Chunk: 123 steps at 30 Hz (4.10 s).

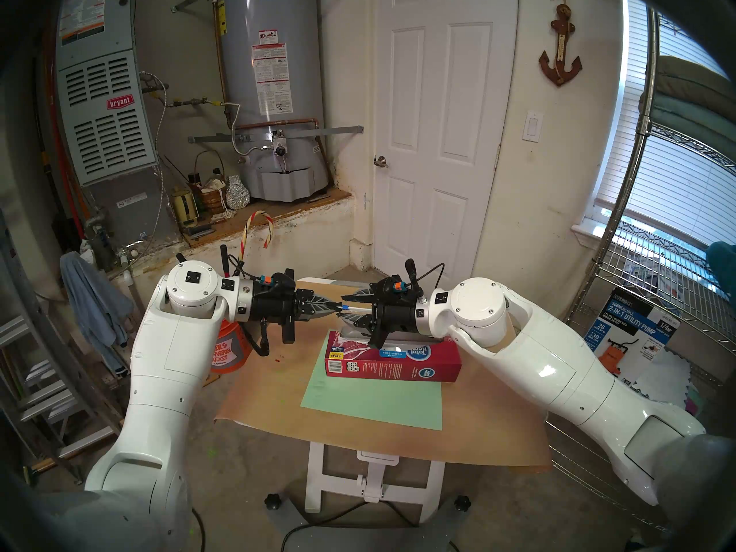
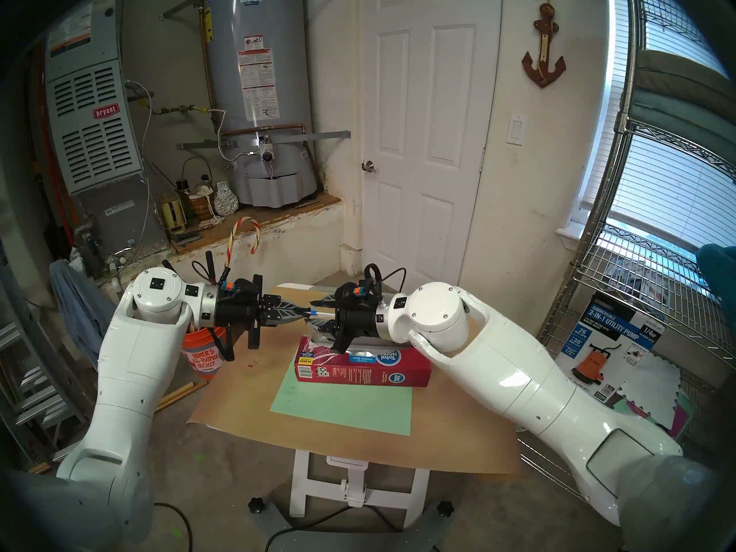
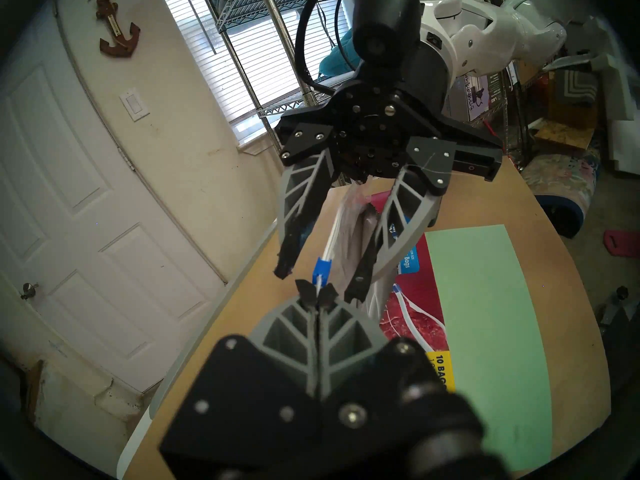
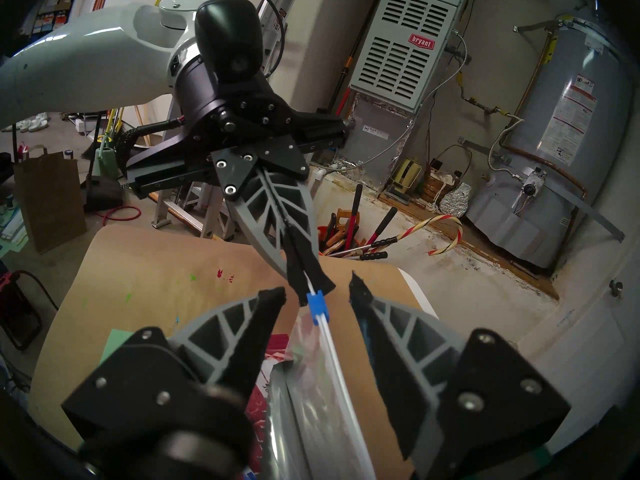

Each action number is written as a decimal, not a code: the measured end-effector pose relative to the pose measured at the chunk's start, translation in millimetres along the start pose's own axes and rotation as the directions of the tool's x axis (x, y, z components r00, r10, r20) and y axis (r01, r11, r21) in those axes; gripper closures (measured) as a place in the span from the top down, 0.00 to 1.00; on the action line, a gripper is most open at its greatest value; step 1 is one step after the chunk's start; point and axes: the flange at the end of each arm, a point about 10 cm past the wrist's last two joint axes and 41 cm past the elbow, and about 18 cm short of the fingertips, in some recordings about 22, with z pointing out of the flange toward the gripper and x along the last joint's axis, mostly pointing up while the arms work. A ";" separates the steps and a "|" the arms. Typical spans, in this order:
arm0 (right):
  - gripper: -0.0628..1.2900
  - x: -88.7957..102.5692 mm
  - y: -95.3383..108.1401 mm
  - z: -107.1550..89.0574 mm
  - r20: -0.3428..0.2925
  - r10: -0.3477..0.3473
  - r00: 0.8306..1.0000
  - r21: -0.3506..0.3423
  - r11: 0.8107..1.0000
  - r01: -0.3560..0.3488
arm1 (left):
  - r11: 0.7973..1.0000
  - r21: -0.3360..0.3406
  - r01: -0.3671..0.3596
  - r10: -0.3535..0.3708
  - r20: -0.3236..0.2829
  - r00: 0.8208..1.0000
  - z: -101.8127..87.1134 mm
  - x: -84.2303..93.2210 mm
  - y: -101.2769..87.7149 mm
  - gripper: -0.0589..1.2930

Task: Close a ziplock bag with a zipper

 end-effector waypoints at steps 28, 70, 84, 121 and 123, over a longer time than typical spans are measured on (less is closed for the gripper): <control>0.32 -0.6 -2.3 1.5 0.004 -0.002 1.000 0.003 1.000 0.002 | 1.000 0.001 0.008 -0.008 0.004 1.000 -5.1 2.0 0.9 0.03; 0.03 -17.0 -8.3 -26.7 0.037 -0.070 0.997 -0.030 0.997 0.071 | 1.000 0.019 0.005 -0.005 0.004 1.000 -16.1 3.9 9.8 0.03; 0.03 -36.2 0.9 -59.3 0.093 -0.087 0.992 -0.072 0.993 0.094 | 0.999 0.034 0.026 -0.026 0.014 1.000 -27.6 -12.6 12.0 0.03; 0.03 -68.7 27.0 -135.7 0.213 -0.105 0.971 -0.141 0.980 0.137 | 0.999 0.036 -0.008 0.009 -0.029 1.000 -21.5 -14.5 -26.2 0.98; 0.03 -67.5 25.5 -132.8 0.206 -0.106 0.973 -0.139 0.981 0.136 | 0.999 0.026 -0.020 0.021 -0.037 0.999 -16.1 -10.1 -28.2 0.98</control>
